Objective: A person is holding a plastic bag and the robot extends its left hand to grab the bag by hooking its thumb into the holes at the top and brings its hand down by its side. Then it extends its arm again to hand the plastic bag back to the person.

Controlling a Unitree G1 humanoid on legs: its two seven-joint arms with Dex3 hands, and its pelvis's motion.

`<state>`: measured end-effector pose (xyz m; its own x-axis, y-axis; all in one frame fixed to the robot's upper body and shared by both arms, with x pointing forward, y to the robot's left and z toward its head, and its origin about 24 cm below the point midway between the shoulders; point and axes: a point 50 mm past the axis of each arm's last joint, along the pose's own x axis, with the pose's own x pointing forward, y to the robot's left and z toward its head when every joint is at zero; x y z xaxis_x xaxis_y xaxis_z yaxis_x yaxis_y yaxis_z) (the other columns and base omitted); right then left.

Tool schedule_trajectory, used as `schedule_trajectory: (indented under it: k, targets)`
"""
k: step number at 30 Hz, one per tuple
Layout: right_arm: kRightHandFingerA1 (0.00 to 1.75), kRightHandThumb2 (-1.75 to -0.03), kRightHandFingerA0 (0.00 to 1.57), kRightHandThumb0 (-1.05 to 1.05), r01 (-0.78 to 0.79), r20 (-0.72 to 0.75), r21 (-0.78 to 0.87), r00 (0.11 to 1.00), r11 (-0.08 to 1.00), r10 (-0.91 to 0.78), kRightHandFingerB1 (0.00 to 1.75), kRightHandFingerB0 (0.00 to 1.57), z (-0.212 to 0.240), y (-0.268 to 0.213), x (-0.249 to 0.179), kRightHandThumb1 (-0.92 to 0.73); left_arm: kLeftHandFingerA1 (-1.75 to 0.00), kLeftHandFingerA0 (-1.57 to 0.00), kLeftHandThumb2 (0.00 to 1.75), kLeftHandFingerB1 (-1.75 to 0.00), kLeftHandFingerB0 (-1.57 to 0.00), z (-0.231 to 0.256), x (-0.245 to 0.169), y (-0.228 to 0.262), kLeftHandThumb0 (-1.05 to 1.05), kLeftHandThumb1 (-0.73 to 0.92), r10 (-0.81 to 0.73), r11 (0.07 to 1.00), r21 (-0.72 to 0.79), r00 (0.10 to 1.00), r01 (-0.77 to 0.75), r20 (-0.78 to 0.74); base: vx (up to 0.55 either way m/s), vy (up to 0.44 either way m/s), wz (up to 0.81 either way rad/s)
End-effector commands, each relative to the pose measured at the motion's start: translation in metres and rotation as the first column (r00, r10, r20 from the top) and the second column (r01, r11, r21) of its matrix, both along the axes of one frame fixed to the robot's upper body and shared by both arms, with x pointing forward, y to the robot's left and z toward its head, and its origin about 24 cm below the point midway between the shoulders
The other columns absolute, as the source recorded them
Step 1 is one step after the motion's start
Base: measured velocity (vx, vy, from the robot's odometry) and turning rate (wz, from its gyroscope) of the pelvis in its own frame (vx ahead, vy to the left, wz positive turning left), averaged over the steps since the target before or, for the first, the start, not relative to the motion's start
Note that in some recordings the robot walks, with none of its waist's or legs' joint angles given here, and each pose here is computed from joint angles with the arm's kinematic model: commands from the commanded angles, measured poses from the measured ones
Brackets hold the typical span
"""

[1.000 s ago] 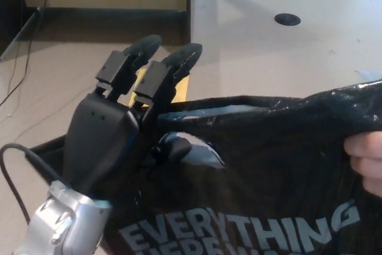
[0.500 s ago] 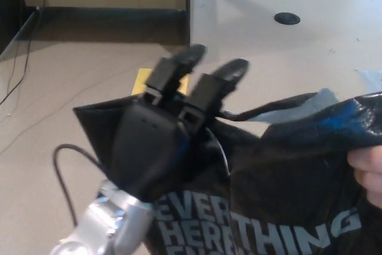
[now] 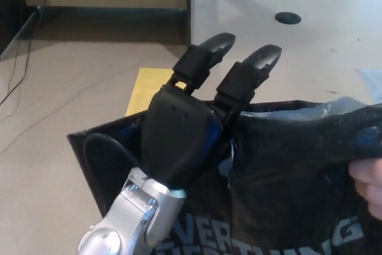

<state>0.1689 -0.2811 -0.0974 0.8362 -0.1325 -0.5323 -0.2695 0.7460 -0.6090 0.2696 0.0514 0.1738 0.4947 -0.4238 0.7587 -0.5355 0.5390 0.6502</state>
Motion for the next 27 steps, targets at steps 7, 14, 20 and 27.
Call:
schedule_trajectory:
  k: [7, 14, 20, 27]
  targets:
    - [0.52, -0.6, 0.8, -0.29, 0.007, 0.024, -0.008, 1.0, 1.0, -0.007, 0.46, 0.65, 0.005, -0.005, 0.005, -0.68, -1.36, -1.25, 0.91, -0.67, -0.71, 0.03, 0.005, 0.003, -0.23, 0.51, -0.058, 0.994, -0.08, 0.988, 0.07, 0.141, 0.0, 0.0, 0.0]
    - [0.51, -0.61, 0.8, -0.29, 0.001, 0.022, -0.018, 1.0, 1.0, 0.0, 0.45, 0.64, 0.008, -0.007, 0.01, -0.68, -1.75, -0.92, 0.66, -1.5, -0.6, 0.036, 0.008, 0.007, -0.13, 0.71, -0.022, 0.985, -0.164, 0.972, 0.061, 0.234, 0.0, 0.0, 0.0]
    - [0.52, -0.61, 0.8, -0.3, -0.003, -0.001, -0.011, 1.0, 1.0, 0.003, 0.45, 0.65, 0.002, -0.005, -0.001, -0.69, -1.75, -0.92, 0.69, -1.41, -0.58, 0.032, 0.003, 0.014, -0.16, 0.75, -0.023, 0.982, -0.179, 0.974, 0.064, 0.225, 0.0, 0.0, 0.0]
    - [0.51, -0.61, 0.8, -0.3, 0.0, 0.005, -0.014, 1.0, 1.0, 0.0, 0.46, 0.66, 0.002, -0.006, -0.005, -0.68, -1.75, -0.91, 0.68, -1.5, -0.54, 0.032, 0.002, 0.026, -0.19, 0.76, 0.014, 0.981, -0.192, 0.974, 0.031, 0.226, 0.0, 0.0, 0.0]
